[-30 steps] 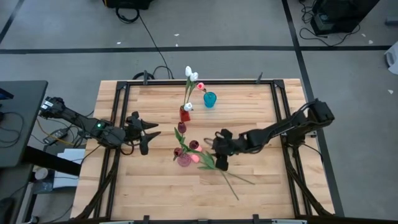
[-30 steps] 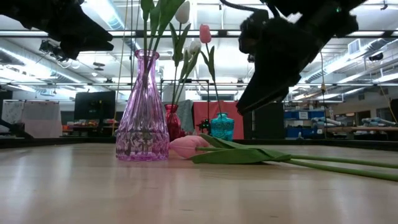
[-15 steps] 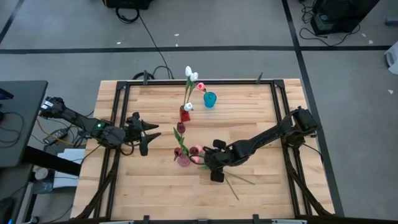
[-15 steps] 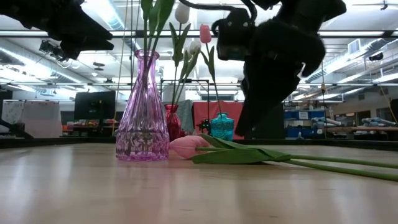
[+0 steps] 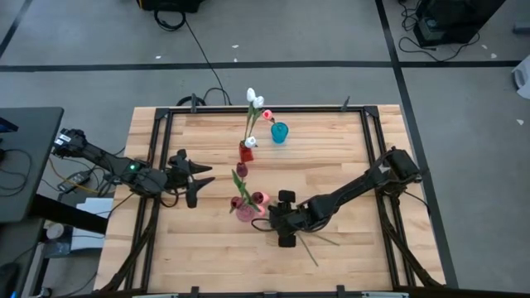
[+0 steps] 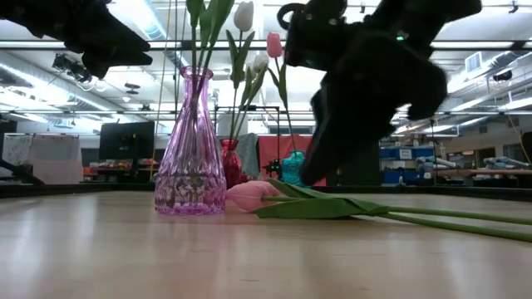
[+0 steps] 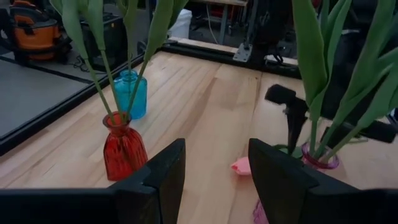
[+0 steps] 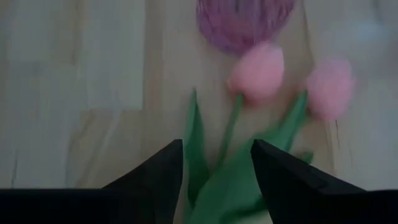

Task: Sort flowers into vase by color
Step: Put the bottom pink tulip into the blue flower vase

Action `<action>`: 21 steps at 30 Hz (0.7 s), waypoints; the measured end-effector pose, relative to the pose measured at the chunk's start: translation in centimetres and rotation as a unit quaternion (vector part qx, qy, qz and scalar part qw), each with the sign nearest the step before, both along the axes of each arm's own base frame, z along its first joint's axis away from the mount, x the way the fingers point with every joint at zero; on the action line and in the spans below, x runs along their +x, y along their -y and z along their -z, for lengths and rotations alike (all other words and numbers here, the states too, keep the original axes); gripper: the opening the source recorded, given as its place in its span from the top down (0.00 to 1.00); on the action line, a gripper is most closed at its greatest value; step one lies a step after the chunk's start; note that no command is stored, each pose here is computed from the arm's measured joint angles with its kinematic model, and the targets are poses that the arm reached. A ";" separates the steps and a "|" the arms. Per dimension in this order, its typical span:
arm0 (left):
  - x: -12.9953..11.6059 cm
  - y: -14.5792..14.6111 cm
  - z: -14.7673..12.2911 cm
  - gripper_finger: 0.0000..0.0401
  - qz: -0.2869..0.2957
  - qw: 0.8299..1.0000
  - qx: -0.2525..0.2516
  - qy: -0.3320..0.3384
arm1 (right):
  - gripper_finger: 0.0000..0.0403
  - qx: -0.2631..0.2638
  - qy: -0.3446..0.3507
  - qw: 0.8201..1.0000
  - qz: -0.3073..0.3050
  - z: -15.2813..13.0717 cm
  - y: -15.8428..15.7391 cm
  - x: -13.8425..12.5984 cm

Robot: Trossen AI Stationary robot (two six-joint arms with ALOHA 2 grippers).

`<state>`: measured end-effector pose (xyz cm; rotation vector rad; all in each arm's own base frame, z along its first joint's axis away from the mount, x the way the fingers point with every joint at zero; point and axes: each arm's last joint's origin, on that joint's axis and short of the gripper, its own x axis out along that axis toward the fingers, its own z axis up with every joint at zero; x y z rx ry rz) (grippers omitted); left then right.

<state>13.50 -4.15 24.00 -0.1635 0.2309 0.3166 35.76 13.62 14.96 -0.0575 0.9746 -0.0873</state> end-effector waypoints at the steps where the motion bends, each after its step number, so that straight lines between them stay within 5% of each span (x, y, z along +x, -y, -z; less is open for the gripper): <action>1: 0.0 0.0 0.0 0.55 0.000 1.000 0.000 0.001 | 0.50 -0.002 0.003 1.000 -0.005 0.1 0.0 0.1; 21: 0.6 0.4 0.2 0.55 0.012 1.000 -0.003 -0.003 | 0.65 -0.031 -0.025 0.998 -0.039 2.0 0.8 0.5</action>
